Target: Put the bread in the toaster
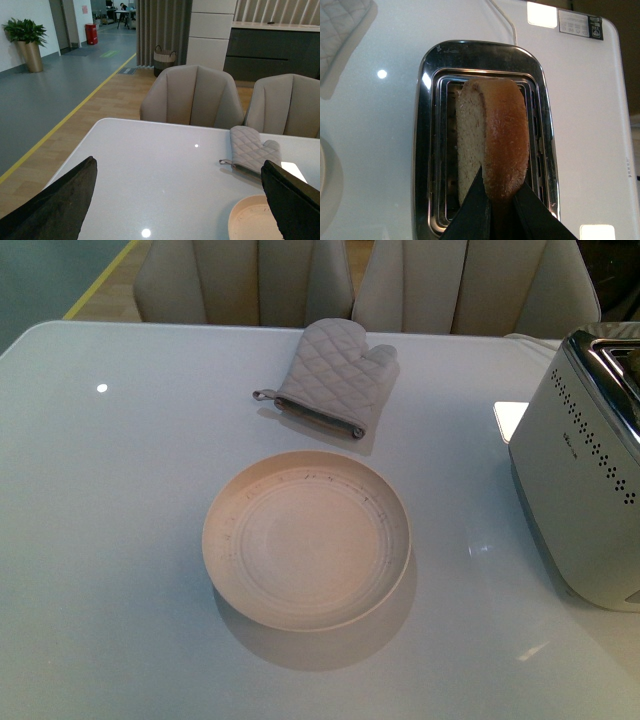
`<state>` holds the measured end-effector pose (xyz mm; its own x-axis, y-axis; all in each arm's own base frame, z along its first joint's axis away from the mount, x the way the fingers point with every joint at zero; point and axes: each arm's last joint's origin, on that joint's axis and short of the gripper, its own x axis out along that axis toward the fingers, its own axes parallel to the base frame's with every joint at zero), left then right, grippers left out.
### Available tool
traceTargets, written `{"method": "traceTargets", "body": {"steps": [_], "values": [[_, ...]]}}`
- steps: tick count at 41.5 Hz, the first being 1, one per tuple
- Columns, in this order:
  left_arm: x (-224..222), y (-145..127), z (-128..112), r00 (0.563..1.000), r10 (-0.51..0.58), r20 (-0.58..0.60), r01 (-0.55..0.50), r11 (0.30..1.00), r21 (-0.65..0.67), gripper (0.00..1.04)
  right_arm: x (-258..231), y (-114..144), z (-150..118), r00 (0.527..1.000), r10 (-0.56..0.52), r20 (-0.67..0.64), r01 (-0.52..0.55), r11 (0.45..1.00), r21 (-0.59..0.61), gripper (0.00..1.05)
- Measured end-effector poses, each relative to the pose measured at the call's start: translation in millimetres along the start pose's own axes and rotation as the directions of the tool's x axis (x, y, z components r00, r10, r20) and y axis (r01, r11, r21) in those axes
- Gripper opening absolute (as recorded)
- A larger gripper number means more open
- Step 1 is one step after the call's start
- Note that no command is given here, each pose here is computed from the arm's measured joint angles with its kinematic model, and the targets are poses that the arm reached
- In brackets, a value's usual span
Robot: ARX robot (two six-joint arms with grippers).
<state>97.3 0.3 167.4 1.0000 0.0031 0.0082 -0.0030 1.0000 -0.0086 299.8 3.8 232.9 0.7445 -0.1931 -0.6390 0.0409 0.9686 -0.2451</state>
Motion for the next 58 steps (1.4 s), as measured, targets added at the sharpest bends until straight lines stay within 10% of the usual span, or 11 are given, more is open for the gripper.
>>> {"method": "traceTargets", "body": {"steps": [15,27,37,44,58], "values": [[0,0,0,1.000,0.000,0.000,0.000,1.000,0.000,0.98,19,3,3,0.996,-0.002,-0.088,0.001,1.000,-0.012,0.04],[0,0,0,1.000,0.000,0.000,0.000,1.000,0.000,0.98,24,5,-11,0.997,0.031,-0.066,-0.027,0.998,0.064,0.55],[0,0,0,1.000,0.000,0.000,0.000,1.000,0.000,0.98,-52,-13,-3,0.959,-0.086,0.268,0.033,0.980,0.198,0.97],[0,0,0,1.000,0.000,0.000,0.000,1.000,0.000,0.98,-80,-14,-34,0.735,0.038,0.677,-0.187,0.971,0.149,0.67],[0,0,0,1.000,0.000,0.000,0.000,1.000,0.000,0.98,-77,-3,-96,0.749,0.044,0.661,-0.189,0.970,0.150,0.09]]}}
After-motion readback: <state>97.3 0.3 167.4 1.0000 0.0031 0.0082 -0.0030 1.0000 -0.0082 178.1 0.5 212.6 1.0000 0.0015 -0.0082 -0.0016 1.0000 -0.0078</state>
